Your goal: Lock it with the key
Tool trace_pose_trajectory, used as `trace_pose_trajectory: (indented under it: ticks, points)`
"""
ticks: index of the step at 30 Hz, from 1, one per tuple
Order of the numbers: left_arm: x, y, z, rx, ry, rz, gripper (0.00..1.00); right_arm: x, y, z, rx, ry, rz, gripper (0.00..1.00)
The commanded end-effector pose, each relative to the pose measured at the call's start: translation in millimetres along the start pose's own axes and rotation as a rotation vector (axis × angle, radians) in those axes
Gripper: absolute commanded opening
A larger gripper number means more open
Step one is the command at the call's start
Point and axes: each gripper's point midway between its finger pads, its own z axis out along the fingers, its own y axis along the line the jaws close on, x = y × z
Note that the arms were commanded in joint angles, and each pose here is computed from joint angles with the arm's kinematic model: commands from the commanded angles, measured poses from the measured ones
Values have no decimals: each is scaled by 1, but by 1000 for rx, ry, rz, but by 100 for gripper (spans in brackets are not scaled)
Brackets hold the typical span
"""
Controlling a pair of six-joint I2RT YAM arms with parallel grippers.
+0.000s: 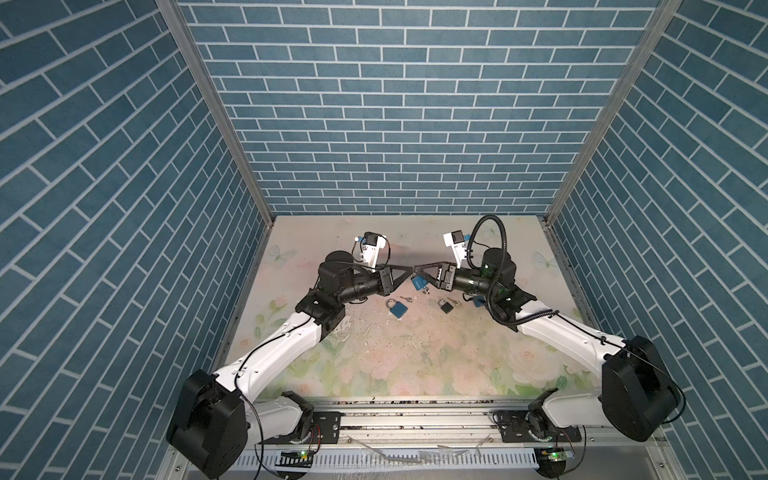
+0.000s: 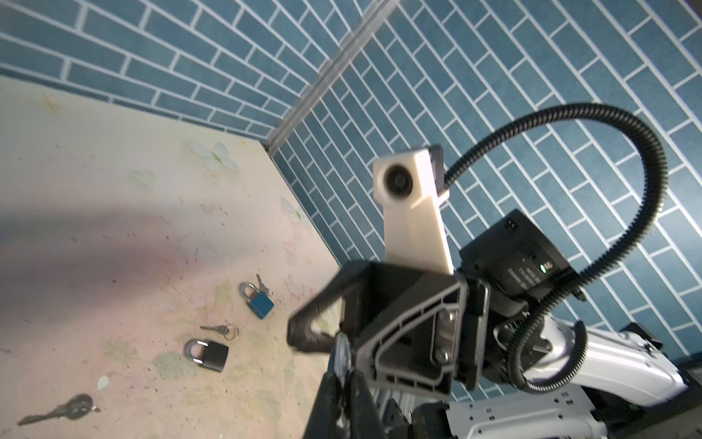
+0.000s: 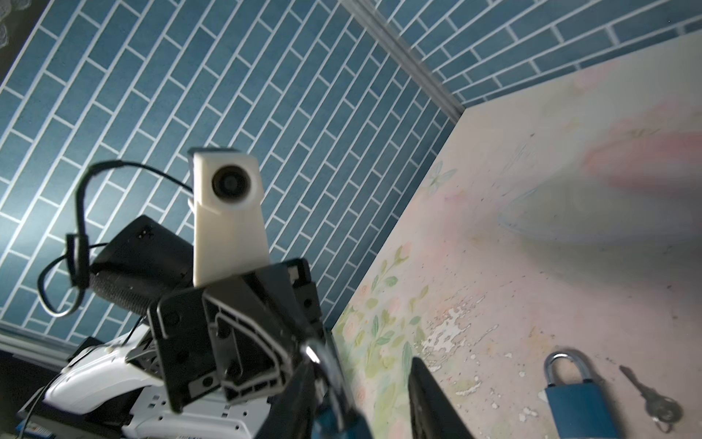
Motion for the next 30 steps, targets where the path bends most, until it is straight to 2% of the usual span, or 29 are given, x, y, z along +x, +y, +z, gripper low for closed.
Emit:
trace_pose_trajectory:
  ticks: [1, 9, 15, 30]
  points:
    - [3, -8, -3, 61, 29, -20, 0, -21, 0, -13, 17, -132, -27, 44]
    - [1, 2, -1, 45, 21, -37, 0, 1, -21, -40, 68, -207, 52, 44]
    - [-2, 18, 1, -6, -13, -64, 0, 19, -22, -65, 73, -271, 94, 44]
    - [-18, 27, 3, -39, -102, -116, 0, 41, -28, -35, 25, -245, 129, 44]
